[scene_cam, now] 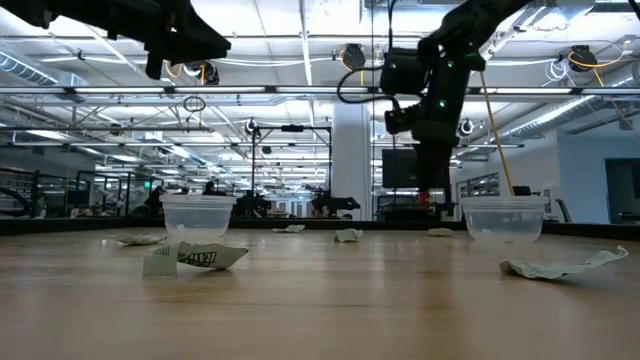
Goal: Pick and place Stevia / Truvia into bins
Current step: Put the stevia packet into the right transparent container
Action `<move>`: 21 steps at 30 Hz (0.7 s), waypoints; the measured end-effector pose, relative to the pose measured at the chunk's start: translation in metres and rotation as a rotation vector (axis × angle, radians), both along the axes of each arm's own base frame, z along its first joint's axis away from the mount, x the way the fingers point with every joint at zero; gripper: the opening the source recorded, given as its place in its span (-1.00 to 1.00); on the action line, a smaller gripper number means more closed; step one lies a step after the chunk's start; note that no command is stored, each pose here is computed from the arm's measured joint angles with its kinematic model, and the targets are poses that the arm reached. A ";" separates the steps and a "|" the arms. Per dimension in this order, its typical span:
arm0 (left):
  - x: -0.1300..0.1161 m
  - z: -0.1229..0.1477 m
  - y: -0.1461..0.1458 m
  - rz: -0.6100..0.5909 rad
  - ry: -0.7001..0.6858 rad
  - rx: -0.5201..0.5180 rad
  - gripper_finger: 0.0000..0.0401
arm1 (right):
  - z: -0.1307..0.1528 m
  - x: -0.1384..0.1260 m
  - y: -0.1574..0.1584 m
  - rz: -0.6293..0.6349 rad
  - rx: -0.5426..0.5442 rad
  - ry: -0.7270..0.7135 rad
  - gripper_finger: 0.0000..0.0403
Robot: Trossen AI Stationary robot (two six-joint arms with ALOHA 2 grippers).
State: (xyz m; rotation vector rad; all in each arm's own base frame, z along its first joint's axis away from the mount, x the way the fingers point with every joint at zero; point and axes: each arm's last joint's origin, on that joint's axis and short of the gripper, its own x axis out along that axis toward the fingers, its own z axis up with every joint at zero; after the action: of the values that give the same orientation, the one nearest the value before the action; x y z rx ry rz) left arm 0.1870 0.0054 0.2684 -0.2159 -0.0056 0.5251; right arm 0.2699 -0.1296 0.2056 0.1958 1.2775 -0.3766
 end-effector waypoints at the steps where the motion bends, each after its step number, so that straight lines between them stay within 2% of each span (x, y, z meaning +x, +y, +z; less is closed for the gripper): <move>1: 0.000 0.000 0.000 0.000 -0.004 0.000 -0.57 | 0.002 0.001 0.000 -0.002 -0.001 -0.003 -0.42; 7: 0.000 0.001 0.000 0.000 -0.004 0.002 -0.57 | -0.008 0.004 0.006 0.004 -0.024 0.077 -0.42; 14: 0.000 -0.001 0.000 -0.001 0.017 0.003 -0.57 | -0.047 0.016 0.009 0.019 0.027 0.210 -0.42; 21: 0.000 -0.004 0.000 -0.002 0.046 0.004 -0.57 | -0.062 0.016 0.004 -0.010 -0.084 0.317 -0.42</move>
State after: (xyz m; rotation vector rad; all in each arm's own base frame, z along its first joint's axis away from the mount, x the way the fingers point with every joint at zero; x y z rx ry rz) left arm 0.1867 0.0054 0.2643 -0.1999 0.0387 0.5279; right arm 0.2860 -0.1255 0.1436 0.0726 1.5690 -0.4828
